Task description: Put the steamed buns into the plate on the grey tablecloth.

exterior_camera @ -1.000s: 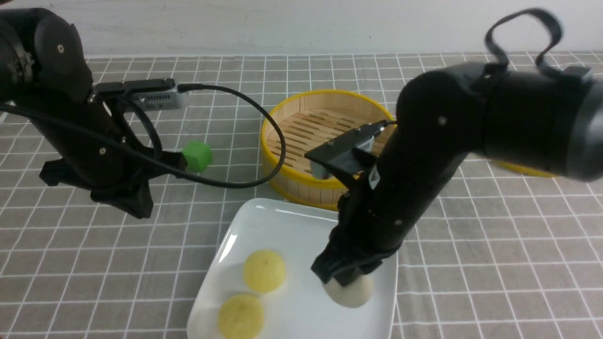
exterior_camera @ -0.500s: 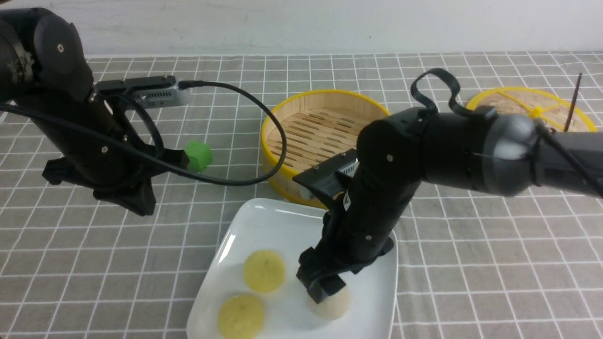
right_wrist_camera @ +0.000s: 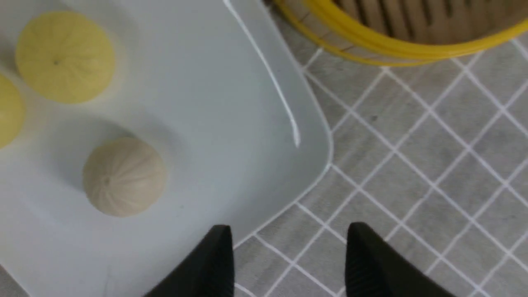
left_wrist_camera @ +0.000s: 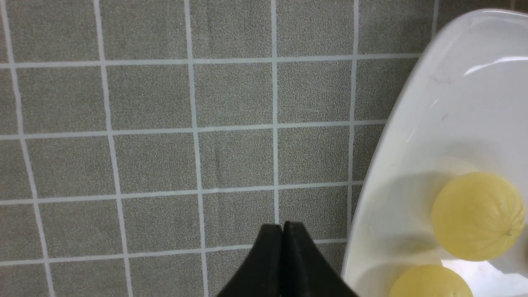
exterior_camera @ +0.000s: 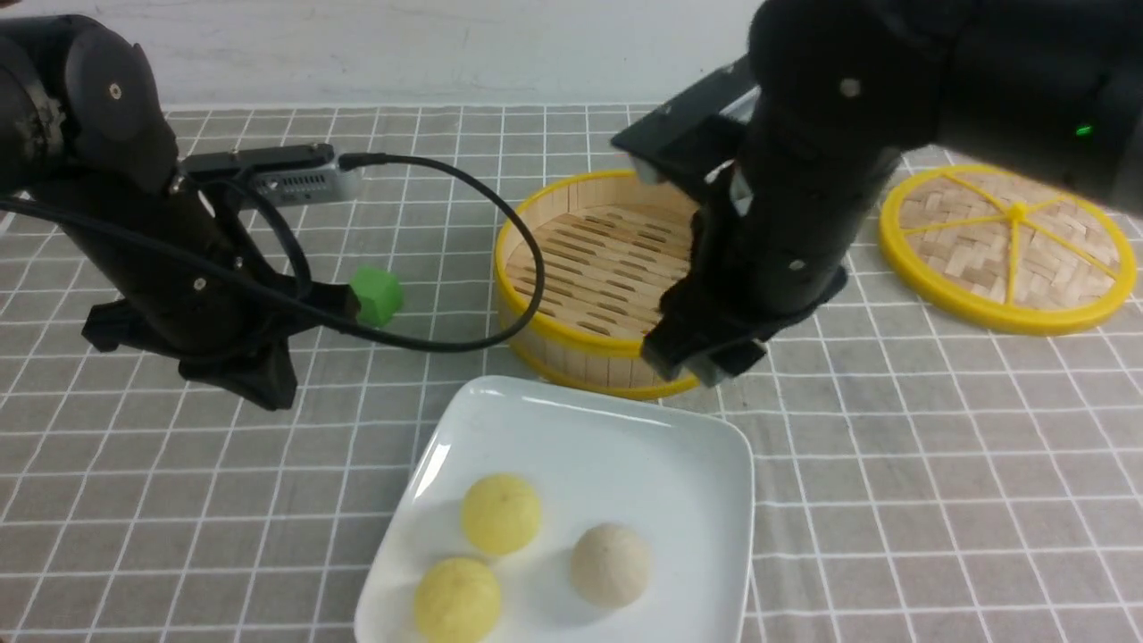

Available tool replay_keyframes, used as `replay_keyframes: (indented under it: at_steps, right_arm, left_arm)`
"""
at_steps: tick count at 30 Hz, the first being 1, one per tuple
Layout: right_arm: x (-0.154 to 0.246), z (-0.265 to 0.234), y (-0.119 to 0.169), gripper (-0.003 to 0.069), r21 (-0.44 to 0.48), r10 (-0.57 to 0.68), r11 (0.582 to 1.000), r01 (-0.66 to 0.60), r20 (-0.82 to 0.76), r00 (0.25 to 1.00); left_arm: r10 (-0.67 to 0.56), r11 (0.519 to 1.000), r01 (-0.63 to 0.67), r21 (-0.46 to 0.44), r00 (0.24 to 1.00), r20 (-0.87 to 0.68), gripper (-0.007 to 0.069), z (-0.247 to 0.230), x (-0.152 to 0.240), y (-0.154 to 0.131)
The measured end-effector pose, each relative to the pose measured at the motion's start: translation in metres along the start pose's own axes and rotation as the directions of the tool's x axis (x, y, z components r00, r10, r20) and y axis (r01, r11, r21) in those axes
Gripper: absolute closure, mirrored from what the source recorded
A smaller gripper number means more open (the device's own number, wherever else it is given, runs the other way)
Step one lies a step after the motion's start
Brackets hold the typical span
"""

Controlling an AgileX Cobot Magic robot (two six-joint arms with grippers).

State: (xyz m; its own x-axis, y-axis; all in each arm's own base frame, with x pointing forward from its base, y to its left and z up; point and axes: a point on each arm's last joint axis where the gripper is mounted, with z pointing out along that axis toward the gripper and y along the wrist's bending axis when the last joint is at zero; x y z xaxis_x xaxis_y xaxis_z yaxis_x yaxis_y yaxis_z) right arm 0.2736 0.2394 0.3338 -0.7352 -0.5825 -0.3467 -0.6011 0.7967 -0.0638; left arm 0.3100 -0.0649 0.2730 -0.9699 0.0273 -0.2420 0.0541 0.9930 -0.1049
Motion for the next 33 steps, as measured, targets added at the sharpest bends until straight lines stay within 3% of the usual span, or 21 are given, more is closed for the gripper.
replay_keyframes:
  at_steps: [1,3,4,5,8,14,18,23,27,33]
  right_arm:
    - [0.003,-0.006,-0.001,0.0340,0.003,0.000,1.000,0.000,0.012,1.000]
    - [0.021,-0.037,-0.006,0.0495,0.004,0.015,1.000,-0.015,0.067,0.998]
    - [0.023,-0.040,-0.006,0.0495,0.004,0.017,1.000,-0.017,0.072,0.997]
    - [0.039,-0.060,-0.009,0.0571,0.000,0.022,1.000,-0.022,0.105,0.994]
    - [0.080,-0.096,-0.015,0.0670,-0.005,0.032,0.999,-0.032,0.176,0.984]
    - [0.165,-0.117,-0.026,0.0675,0.019,0.021,0.999,-0.029,0.353,0.935]
    - [0.208,-0.103,-0.026,0.0675,0.001,0.001,1.000,-0.002,0.606,0.795]
    - [0.238,-0.067,-0.020,0.0674,-0.017,-0.013,0.999,0.044,0.795,0.607]
    - [0.250,-0.054,-0.018,0.0674,-0.015,-0.020,0.998,0.059,0.831,0.556]
    - [0.252,-0.053,-0.018,0.0669,-0.013,-0.023,0.998,0.061,0.836,0.548]
  left_arm:
    - [0.000,1.000,0.000,0.000,1.000,0.000,0.0615,0.000,0.000,0.000]
    - [0.001,1.000,-0.001,-0.003,1.000,-0.007,0.0613,0.000,0.001,0.000]
    - [0.001,1.000,-0.002,-0.003,1.000,-0.007,0.0613,0.000,0.001,0.000]
    - [0.001,1.000,-0.001,-0.003,1.000,-0.009,0.0613,0.000,0.001,0.000]
    - [0.001,1.000,-0.001,-0.003,1.000,-0.009,0.0611,0.000,0.001,0.000]
    - [0.002,1.000,-0.002,-0.004,1.000,-0.009,0.0606,0.000,0.001,0.000]
    - [0.008,1.000,-0.008,-0.015,1.000,-0.008,0.0603,0.000,0.001,0.001]
    - [0.014,1.000,-0.014,-0.026,1.000,-0.006,0.0603,0.000,0.001,0.002]
    - [0.017,0.999,-0.018,-0.033,1.000,-0.013,0.0603,0.000,0.001,0.003]
    - [0.023,0.999,-0.024,-0.045,0.999,-0.028,0.0599,0.000,0.002,0.004]
